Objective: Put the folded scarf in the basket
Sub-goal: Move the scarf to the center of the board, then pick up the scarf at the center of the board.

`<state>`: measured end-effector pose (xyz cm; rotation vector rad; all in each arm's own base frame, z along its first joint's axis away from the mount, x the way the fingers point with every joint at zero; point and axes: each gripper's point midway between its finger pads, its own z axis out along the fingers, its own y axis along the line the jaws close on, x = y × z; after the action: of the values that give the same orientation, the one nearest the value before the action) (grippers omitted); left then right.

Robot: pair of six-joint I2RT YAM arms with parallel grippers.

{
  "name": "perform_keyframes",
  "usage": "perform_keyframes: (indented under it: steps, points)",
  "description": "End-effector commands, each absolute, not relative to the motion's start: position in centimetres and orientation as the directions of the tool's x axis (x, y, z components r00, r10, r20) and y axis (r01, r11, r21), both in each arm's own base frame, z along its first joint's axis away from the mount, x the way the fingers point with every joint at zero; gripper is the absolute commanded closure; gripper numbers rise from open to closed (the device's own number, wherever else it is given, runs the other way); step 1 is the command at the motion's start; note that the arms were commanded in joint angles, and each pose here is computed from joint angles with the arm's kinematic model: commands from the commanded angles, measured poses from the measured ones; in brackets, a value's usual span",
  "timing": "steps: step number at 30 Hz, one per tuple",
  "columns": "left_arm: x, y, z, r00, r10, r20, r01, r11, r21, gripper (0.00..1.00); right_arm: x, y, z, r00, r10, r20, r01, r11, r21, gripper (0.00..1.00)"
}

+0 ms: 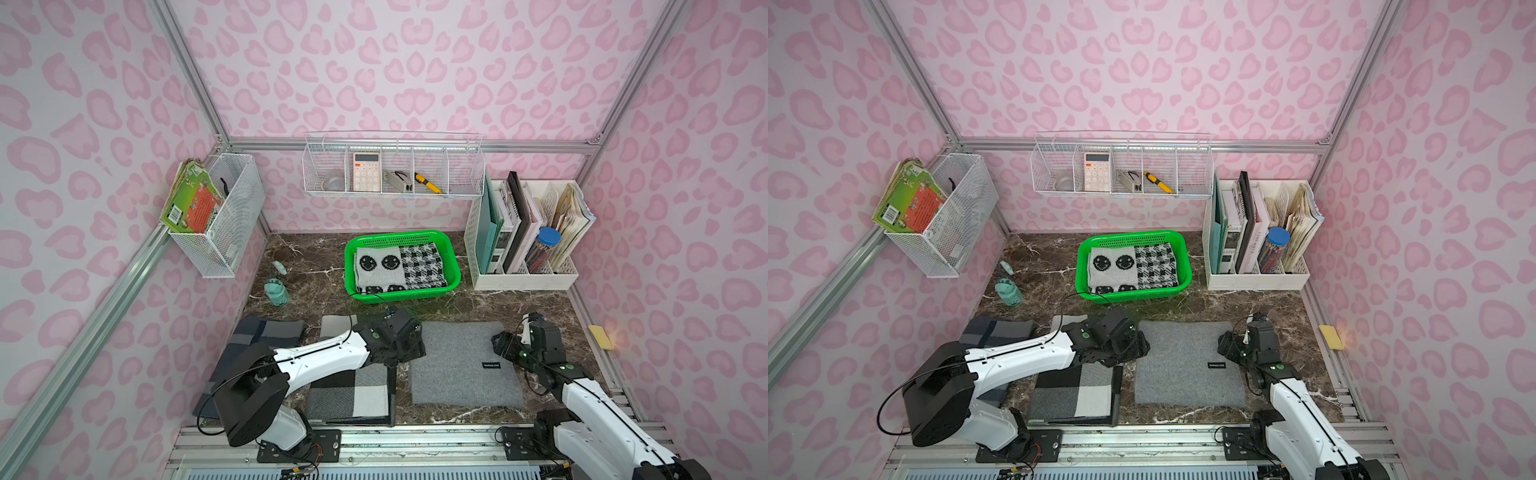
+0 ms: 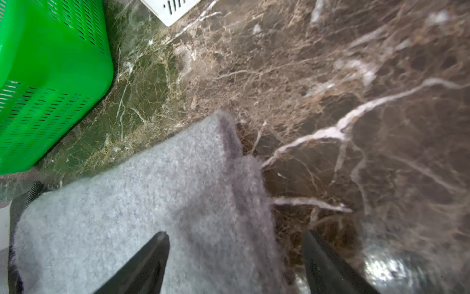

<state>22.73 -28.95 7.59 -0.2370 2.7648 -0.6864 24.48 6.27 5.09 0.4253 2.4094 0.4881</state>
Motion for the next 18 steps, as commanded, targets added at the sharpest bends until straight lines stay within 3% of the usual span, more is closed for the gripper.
perform_keyframes:
  steps: [1,18]
  points:
    - [22.7,-28.5,6.6,-0.949,-0.207,-0.239,-0.082,0.892,-0.445,0.28,24.8,6.6,5.2,-0.746,0.402,-0.531,0.154,0.88,0.45,0.16]
    - [22.2,-30.4,2.4,-0.971,-0.183,-0.152,-0.099,0.893,-0.439,0.32,24.0,6.5,2.8,-0.779,0.417,-0.469,0.206,0.876,0.437,0.19]
